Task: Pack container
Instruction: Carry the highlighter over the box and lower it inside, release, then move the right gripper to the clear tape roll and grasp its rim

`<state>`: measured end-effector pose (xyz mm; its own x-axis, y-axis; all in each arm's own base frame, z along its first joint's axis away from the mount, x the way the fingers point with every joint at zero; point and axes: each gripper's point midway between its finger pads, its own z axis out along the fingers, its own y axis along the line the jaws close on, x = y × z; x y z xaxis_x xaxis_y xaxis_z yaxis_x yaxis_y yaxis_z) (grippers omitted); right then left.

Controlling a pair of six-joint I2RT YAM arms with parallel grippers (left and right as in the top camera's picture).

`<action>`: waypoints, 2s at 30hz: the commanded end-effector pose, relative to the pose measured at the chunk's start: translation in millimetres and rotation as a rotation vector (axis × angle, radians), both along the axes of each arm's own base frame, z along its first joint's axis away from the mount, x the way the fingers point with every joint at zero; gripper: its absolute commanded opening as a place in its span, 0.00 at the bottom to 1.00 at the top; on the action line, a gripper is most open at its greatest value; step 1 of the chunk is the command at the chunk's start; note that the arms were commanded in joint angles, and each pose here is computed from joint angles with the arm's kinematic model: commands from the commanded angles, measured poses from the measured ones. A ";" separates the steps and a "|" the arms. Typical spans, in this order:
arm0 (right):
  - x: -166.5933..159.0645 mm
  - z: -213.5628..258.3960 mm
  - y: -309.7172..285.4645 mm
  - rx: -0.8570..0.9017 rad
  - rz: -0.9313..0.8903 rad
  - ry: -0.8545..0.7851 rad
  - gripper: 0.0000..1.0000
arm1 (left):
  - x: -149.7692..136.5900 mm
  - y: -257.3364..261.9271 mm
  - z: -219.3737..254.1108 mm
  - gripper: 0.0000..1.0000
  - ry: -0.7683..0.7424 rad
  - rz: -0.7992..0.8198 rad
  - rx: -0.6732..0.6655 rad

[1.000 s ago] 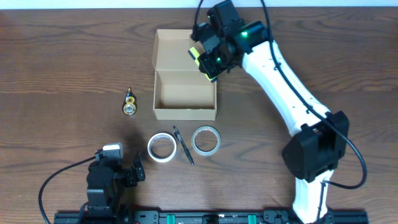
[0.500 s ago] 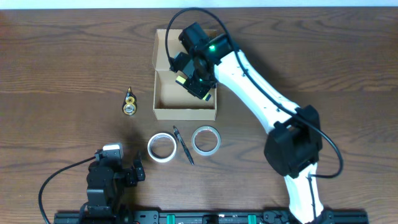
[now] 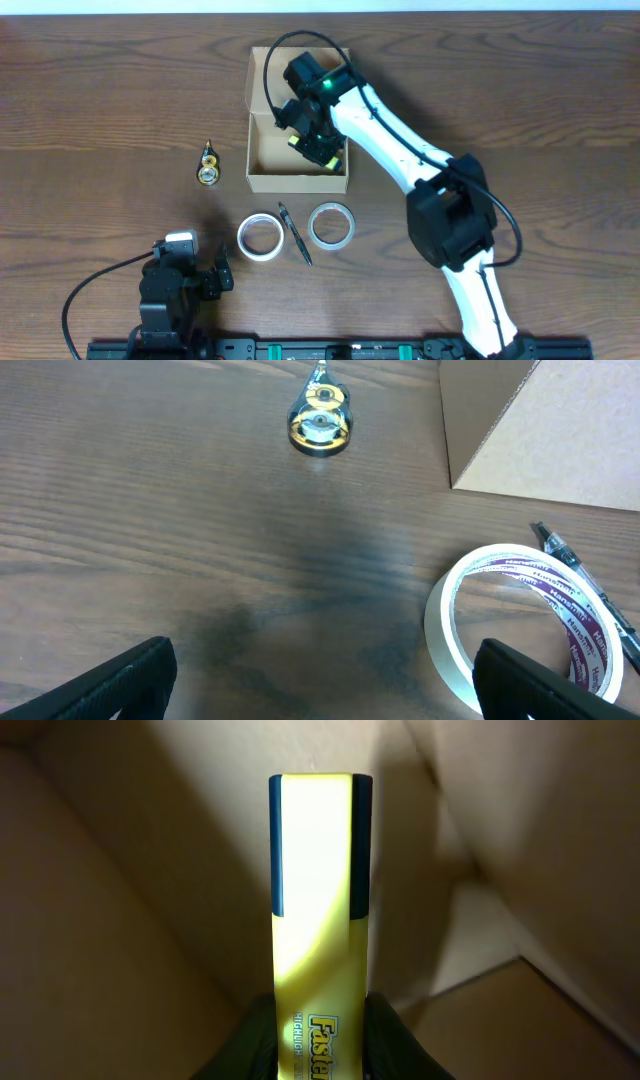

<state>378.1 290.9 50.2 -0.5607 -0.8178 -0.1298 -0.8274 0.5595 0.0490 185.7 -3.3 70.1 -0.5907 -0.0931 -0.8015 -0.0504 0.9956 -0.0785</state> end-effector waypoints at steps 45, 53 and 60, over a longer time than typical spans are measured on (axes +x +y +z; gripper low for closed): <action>17.1 169.2 7.6 0.217 -0.063 -0.338 0.91 | -1.3 1.9 -7.0 0.95 0.015 0.005 0.010; -31.7 225.5 -41.8 0.216 -0.234 -0.299 0.99 | -1.3 1.9 -7.0 0.95 0.015 0.005 0.010; -70.2 226.7 -90.6 0.104 -0.347 -0.210 0.99 | -1.3 1.9 -7.0 0.95 0.015 0.005 0.010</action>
<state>315.0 214.8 269.6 -0.7088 -0.6178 -0.3405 -0.6485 0.7606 -0.0300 185.7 -3.3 70.1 -0.5907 -0.0931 -0.8015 -0.0504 0.9956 -0.0785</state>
